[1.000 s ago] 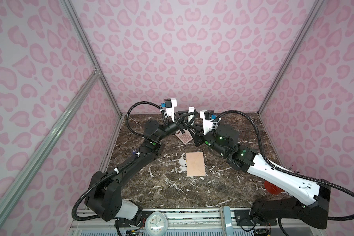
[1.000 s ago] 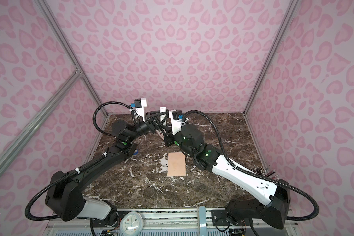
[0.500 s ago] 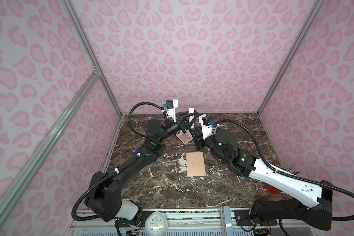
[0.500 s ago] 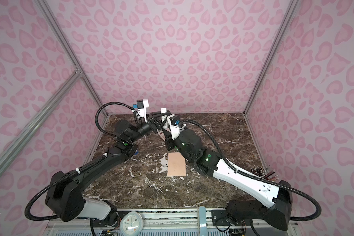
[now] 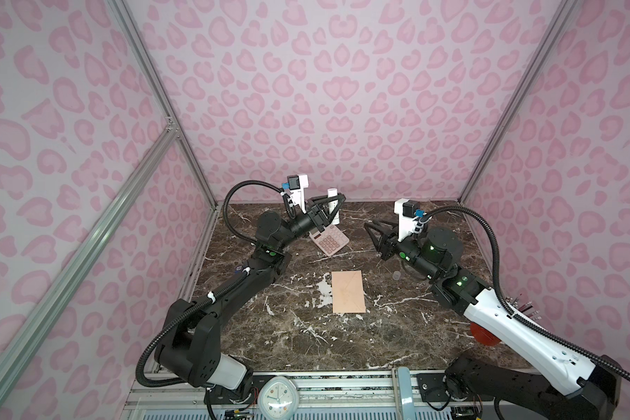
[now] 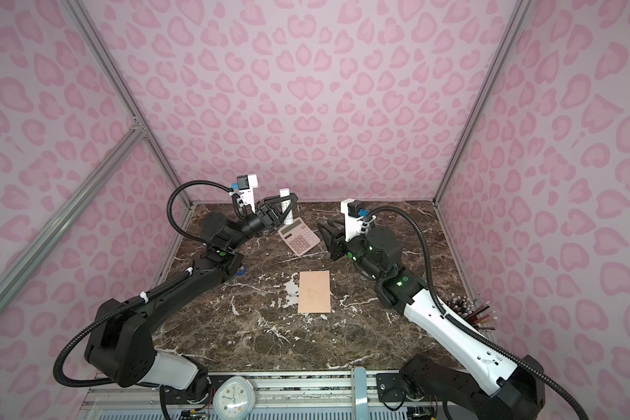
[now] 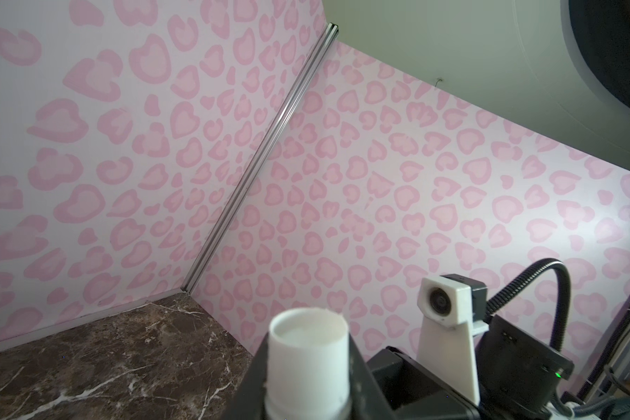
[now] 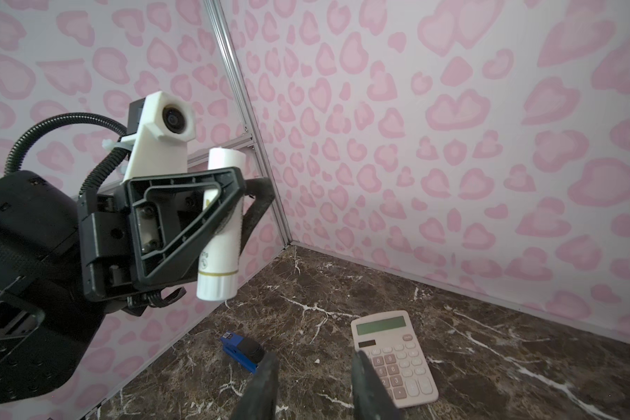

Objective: Place the letter into the envelope and seal it
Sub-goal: 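Swing the right gripper away toward the small clear cap on the table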

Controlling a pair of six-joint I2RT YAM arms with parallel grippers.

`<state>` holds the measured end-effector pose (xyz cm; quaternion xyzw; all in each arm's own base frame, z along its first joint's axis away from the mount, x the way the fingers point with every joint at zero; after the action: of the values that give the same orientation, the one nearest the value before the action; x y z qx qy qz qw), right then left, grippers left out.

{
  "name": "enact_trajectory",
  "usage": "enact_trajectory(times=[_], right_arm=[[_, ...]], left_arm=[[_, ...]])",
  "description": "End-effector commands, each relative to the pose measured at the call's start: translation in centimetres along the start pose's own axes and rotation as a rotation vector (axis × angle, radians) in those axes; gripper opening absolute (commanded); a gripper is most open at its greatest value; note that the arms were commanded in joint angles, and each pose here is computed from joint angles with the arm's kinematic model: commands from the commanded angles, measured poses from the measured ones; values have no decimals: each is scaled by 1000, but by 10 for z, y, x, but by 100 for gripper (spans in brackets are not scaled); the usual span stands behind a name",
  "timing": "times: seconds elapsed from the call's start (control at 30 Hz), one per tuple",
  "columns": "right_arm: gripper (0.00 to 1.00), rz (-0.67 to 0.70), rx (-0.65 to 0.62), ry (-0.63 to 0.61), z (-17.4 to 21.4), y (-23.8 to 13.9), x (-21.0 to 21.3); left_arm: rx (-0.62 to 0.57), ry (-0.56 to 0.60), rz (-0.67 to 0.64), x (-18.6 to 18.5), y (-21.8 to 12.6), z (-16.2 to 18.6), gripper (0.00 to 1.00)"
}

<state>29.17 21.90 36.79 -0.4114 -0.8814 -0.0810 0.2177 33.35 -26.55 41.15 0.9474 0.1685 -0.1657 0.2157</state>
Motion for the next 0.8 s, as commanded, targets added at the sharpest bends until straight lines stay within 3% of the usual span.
enact_trajectory(times=[0.0, 0.2, 0.37, 0.57, 0.77], right_arm=[[36, 100, -16, 56, -2, -1, -20], [39, 502, 140, 48, 21, -7, -83], [39, 751, 295, 44, 47, -14, -122], [39, 856, 460, 74, 77, -11, -142], [39, 889, 518, 89, 96, -12, -153]], left_arm=[[-13, 18, 81, -17, -4, -6, 4], [62, 85, 26, -19, -18, 9, 4], [122, 137, -23, -18, -32, 27, 4], [170, 240, -42, -26, -45, 46, 4], [205, 331, -45, -37, -52, 56, 4]])
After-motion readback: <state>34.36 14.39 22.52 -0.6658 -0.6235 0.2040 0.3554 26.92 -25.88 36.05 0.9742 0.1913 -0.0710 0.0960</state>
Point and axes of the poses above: each gripper's point midway between its finger pads, its own y axis out along the fingers, its own x axis along the line the jaws close on, z = x × y, the point moved 3 cm from there along -y, back along the fingers, and after that the axes turned 10 degrees about y, right-handed, at the moved point
